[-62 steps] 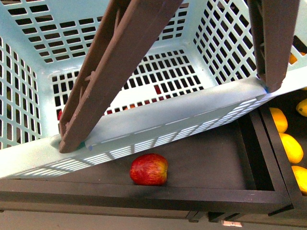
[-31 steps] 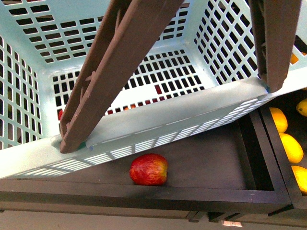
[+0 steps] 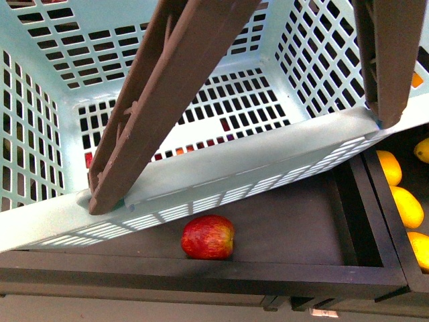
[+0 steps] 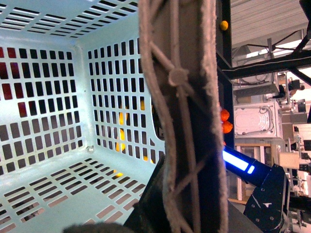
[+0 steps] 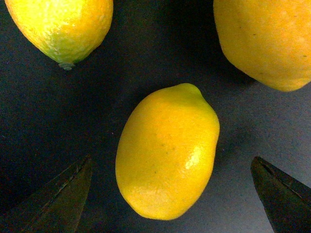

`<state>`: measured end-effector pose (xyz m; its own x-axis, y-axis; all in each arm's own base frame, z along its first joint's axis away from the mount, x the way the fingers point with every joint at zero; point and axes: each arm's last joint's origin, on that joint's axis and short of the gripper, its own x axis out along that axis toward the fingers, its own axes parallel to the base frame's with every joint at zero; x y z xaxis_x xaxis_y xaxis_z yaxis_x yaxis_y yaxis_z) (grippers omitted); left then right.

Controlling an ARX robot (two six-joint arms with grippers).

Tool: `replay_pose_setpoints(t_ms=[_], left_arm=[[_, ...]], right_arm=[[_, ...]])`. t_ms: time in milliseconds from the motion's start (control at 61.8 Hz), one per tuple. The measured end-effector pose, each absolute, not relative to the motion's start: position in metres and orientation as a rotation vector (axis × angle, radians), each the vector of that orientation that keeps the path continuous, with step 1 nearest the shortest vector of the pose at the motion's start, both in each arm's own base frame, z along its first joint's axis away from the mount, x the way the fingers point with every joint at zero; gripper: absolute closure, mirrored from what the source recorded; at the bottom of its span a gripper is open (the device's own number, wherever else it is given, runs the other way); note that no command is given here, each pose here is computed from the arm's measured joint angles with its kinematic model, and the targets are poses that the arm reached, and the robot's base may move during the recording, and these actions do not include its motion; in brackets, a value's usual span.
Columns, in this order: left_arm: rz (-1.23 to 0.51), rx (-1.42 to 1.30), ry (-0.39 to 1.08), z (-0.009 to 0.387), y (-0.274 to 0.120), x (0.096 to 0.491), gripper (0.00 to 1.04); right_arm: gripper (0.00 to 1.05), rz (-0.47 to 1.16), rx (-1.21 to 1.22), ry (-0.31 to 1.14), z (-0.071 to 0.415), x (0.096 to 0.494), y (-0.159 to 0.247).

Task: Pick lemon and mango into basket

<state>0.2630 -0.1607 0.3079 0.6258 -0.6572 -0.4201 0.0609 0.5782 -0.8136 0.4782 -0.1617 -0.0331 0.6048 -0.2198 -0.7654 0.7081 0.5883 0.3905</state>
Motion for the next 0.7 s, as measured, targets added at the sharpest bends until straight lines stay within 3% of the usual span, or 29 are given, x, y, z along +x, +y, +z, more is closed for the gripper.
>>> replay_pose_setpoints(t_ms=[113,388,696], left_arm=[[-0.475,-0.859,0.793,0.308,-0.161,0.263,1.00],[-0.476,-0.859,0.793,0.308,-0.161,0.263,1.00],[-0.476,-0.859,0.793,0.308,-0.161,0.263,1.00]], right_arm=[[0.15,-0.600,0.754,0.737,-0.037,0.481,-0.161],[0.52,-0.590,0.753,0.733,-0.040,0.476,-0.159],[0.56,-0.467,0.741,0.667,0.006,0.427,-0.155]])
